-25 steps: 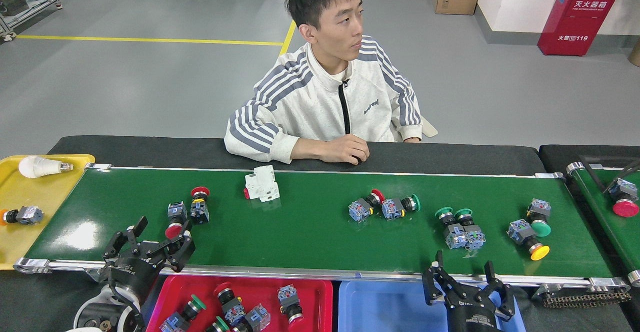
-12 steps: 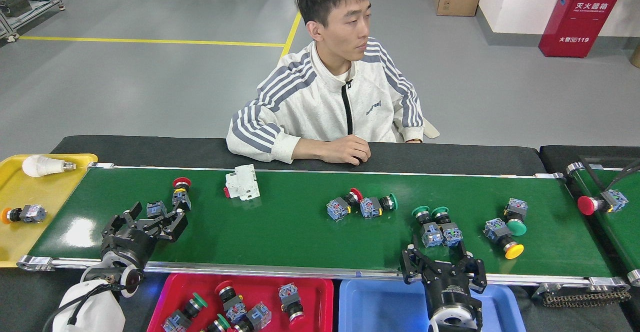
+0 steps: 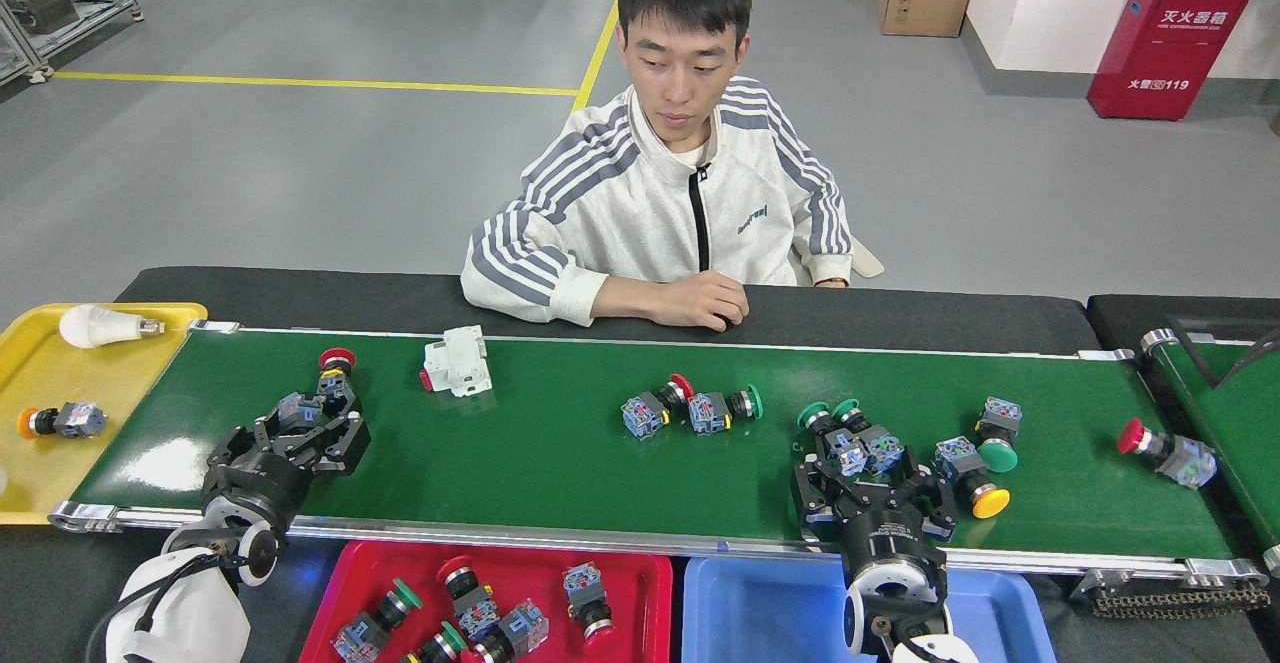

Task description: Pick switch part from conveyor to tray

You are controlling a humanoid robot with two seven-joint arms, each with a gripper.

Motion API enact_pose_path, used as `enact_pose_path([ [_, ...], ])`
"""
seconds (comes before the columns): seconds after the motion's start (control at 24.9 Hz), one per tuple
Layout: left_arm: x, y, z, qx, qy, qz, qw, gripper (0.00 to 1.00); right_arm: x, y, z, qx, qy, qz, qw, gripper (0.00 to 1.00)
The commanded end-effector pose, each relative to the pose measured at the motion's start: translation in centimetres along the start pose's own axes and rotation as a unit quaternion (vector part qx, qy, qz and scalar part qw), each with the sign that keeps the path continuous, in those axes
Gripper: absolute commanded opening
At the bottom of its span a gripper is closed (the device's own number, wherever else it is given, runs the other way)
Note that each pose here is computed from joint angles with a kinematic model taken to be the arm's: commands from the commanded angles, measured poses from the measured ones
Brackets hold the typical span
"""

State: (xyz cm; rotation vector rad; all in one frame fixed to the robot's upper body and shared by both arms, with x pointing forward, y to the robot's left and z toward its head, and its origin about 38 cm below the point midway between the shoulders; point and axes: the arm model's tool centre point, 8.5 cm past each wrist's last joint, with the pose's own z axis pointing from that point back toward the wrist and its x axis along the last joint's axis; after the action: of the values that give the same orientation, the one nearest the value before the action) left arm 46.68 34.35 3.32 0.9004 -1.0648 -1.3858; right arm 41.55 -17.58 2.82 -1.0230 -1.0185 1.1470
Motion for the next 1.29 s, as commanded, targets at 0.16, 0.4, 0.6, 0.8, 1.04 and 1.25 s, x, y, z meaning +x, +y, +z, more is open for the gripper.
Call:
enact_pose_path([
  [0.16, 0.8, 1.0, -0.2, 0.013, -0.030, -0.001, 0.999, 0.16, 1.2, -1.3, -1.7, -0.002, -0.006, -0.002, 1.000, 0.90],
  [0.4, 2.8, 2.7, 0.2, 0.046, -0.086, -0.009, 0.995, 0.14, 1.8, -2.2, -2.0, -0.004, -0.035, 0.004, 0.999, 0.13],
  [0.6, 7.0, 0.7, 5.7, 0.066, -0.241, -0.052, 0.967, 0.15, 3.6, -4.0, -0.1, -0.042, -0.108, 0.005, 0.993, 0.08],
  [0.8, 8.5, -2.5, 12.9, 0.064, -0.269, -0.075, 0.958, 0.43, 9.9, -3.8, 5.7, -0.066, -0.287, 0.027, 0.955, 0.08],
  [1.04, 11.0, -4.7, 14.9, 0.064, -0.271, -0.035, 0.960, 1.00, 17.4, -1.6, 12.0, -0.058, -0.448, 0.074, 0.889, 0.65],
  [1.25, 9.1, -4.5, 15.1, 0.069, -0.242, -0.034, 0.967, 1.00, 19.4, 0.4, 14.9, -0.042, -0.493, 0.087, 0.865, 1.00],
])
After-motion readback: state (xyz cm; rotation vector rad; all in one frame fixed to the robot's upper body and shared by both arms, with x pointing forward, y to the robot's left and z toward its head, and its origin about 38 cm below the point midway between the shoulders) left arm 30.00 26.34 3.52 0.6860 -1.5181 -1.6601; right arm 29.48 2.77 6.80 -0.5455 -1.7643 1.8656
